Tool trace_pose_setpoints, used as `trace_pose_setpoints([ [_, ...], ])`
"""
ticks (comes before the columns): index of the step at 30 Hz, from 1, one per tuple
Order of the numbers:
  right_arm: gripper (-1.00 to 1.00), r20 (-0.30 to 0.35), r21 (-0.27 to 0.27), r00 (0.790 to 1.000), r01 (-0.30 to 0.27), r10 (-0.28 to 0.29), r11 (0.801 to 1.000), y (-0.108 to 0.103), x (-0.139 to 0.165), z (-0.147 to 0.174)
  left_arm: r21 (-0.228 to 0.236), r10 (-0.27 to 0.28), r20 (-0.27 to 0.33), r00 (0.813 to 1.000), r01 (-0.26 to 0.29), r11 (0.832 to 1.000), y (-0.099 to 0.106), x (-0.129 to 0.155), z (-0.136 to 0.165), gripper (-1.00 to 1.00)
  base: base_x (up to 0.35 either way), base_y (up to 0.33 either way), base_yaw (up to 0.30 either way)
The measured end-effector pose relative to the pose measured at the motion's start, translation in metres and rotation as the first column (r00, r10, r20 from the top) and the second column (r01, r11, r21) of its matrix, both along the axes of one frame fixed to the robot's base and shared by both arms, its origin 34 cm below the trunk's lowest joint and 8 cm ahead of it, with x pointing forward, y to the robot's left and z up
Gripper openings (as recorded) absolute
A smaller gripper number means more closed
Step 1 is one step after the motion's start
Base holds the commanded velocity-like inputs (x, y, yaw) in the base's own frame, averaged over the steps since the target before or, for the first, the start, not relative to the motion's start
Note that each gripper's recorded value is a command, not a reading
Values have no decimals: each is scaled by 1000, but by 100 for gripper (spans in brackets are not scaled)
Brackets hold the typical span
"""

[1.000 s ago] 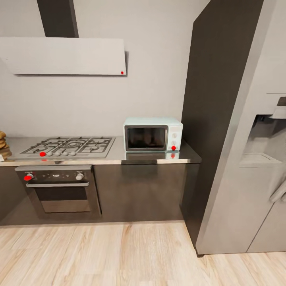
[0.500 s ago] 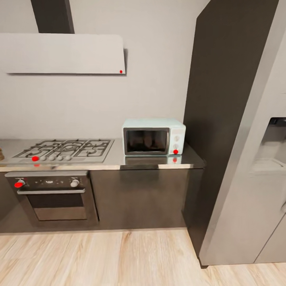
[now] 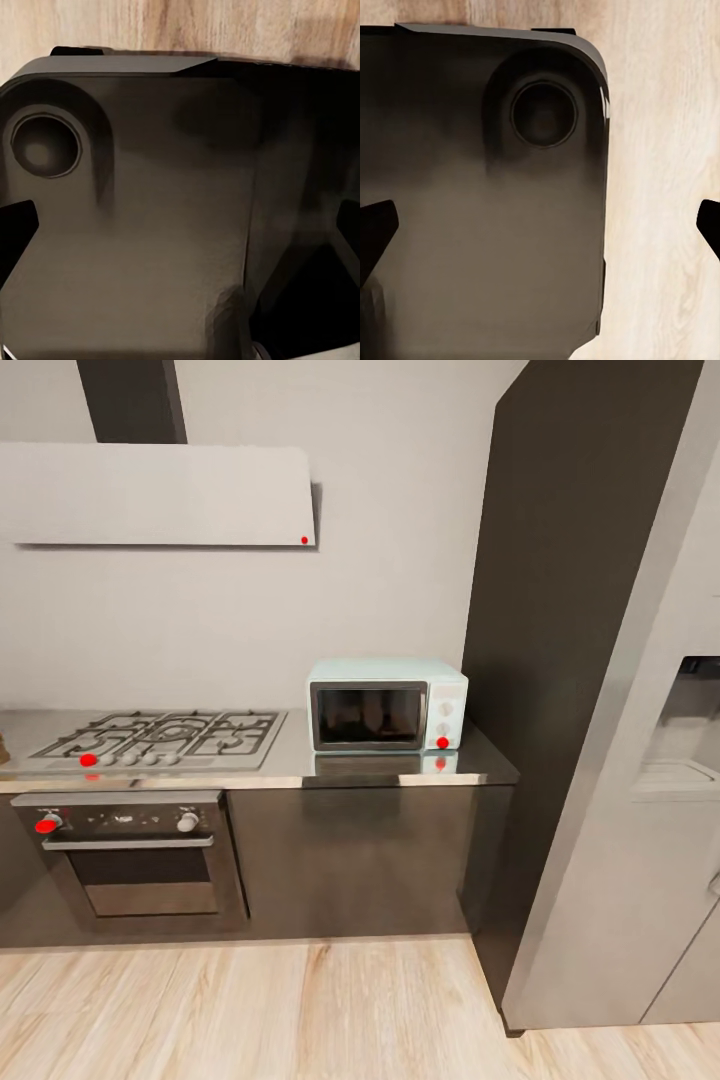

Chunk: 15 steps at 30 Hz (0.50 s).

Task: In the kitchen, take the popcorn bag from the countertop, put it into the microwave, and heat it until the popcorn is cooked so the cooked popcorn ends up inside the bag.

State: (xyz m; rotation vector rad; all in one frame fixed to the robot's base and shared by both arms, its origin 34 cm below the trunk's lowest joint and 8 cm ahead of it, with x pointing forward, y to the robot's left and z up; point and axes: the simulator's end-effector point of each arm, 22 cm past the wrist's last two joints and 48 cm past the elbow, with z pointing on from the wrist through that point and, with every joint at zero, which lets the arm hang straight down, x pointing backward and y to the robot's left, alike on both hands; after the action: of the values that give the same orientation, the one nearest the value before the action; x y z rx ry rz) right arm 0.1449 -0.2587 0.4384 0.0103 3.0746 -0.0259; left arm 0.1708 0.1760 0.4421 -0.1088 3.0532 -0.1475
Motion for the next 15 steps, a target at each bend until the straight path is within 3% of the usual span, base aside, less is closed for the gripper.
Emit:
trace_pose_setpoints([
  [8,100,0,-3,1000,3,-3,1000,-2,0,0,-2,-1,0,1000,1,1000,-1,0,0,100,23,0,0],
  [15,100,0,-1,1000,-1,1,1000,0,0,0,-3,-2,1,1000,2,1000,-2,0,0,100,267,0,0],
])
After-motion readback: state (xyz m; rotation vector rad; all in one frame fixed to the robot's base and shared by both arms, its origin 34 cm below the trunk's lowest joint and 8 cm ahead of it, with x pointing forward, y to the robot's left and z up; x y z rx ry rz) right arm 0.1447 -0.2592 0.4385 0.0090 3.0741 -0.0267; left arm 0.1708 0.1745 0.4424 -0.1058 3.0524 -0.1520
